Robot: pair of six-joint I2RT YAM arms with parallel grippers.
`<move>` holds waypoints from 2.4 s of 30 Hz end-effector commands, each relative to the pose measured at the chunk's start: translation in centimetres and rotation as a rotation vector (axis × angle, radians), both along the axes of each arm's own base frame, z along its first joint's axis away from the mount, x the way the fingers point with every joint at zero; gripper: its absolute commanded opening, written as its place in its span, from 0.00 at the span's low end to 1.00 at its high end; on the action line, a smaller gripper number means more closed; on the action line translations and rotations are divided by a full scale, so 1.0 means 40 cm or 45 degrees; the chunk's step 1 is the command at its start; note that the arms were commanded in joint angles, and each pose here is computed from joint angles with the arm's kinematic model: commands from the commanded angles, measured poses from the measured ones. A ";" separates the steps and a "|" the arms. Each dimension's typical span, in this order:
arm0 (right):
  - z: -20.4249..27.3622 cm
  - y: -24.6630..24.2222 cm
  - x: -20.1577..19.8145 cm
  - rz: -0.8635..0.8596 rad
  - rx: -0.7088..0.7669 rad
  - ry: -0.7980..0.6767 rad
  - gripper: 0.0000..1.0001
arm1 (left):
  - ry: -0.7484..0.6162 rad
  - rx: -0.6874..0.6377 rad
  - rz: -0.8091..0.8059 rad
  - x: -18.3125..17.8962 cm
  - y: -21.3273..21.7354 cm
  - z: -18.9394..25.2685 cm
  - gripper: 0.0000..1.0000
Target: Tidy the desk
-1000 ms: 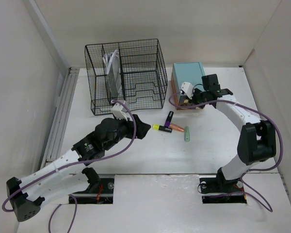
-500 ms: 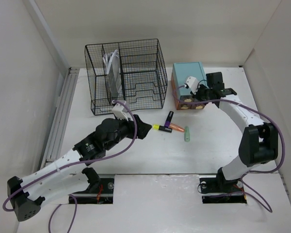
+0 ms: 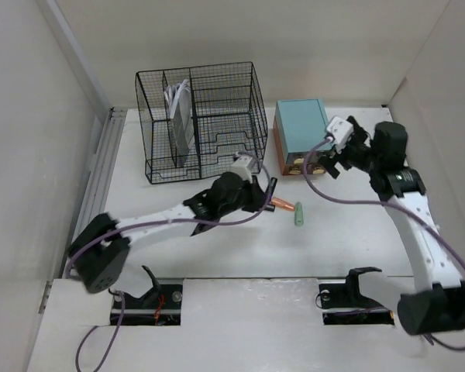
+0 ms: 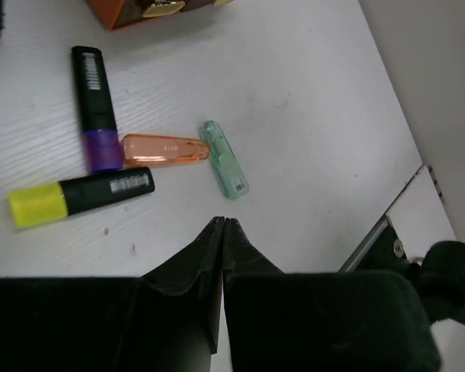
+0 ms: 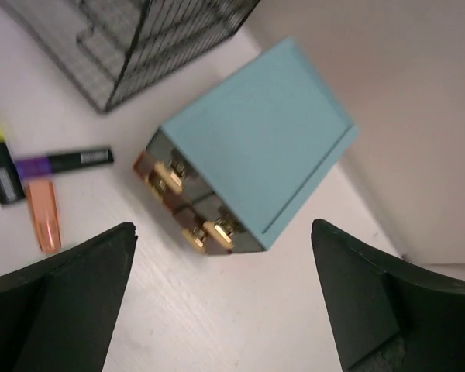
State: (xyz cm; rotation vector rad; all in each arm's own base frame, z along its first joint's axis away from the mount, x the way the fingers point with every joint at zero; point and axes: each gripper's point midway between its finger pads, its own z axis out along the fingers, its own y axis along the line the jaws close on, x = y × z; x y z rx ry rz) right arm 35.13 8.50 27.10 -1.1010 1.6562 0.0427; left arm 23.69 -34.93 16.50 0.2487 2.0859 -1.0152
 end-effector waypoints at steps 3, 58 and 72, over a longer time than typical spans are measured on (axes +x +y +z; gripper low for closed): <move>0.215 0.011 -0.074 -0.044 0.390 -0.141 0.99 | -0.026 -0.192 -0.033 0.092 -0.207 0.079 0.00; 0.246 -0.013 -0.182 -0.160 0.869 -0.035 0.00 | 0.284 -0.400 0.665 0.418 -0.304 -0.234 0.53; 0.247 -0.001 -0.199 -0.117 0.858 -0.040 0.00 | 0.307 -0.569 0.718 0.439 -0.313 -0.225 0.48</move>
